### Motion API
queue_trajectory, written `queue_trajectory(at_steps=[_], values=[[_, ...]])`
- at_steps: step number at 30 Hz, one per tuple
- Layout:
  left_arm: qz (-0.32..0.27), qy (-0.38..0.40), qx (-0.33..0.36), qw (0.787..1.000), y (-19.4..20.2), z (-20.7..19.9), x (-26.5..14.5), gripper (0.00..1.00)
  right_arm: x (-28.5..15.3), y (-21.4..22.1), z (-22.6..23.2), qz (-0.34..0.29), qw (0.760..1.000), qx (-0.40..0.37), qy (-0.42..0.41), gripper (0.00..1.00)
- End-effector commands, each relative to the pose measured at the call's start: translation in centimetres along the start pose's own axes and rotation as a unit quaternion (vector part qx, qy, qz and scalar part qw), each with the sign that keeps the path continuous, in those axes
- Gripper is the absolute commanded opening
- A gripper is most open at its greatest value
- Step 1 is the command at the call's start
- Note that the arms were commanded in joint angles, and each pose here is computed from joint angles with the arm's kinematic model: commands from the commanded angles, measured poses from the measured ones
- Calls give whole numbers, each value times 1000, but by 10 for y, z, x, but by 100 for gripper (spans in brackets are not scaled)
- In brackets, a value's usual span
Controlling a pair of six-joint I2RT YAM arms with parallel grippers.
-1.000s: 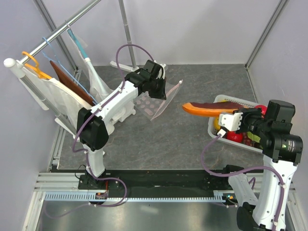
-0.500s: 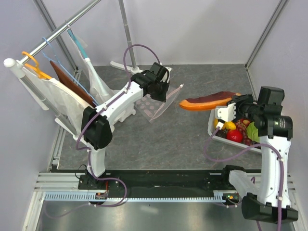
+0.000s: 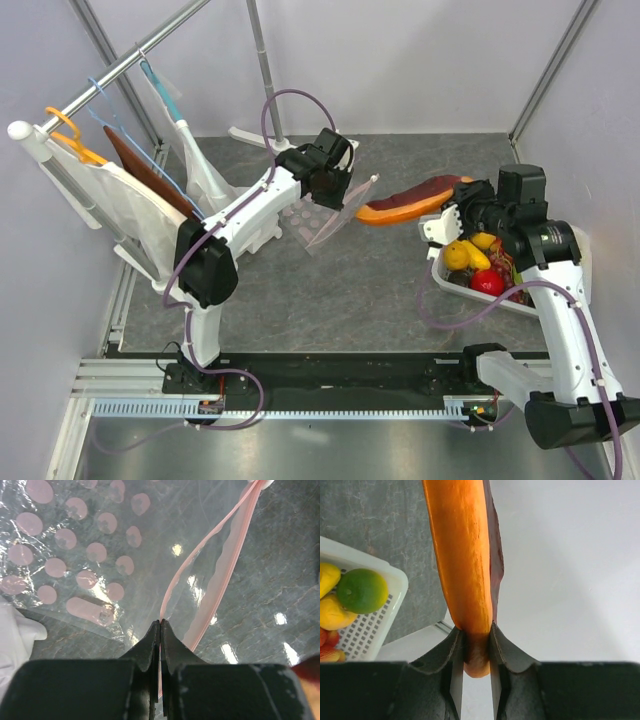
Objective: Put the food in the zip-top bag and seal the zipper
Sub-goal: Pick up the fake food from the bin, then place the fake food in the zipper food storage bag.
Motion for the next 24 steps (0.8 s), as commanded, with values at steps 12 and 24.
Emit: queue_trajectory(at_steps=[12,24], values=[[-46,-20,41,998,-25,-1,-15,2,23,-12,-53,27,999,-29,31,0],[-68,-28,63,995,-32,-12,-23,2,35,-23,-44,37,998,-52,-24,0]])
Point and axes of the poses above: each gripper's point midway between its finger pads, its own x axis out along the fingers, its own z axis along the line the jaws close on, y = z × x, the point moved 3 cm from there along -x, back along the fingers, and after that the axes turned 9 degrees about -x, right-handed, at the moved point
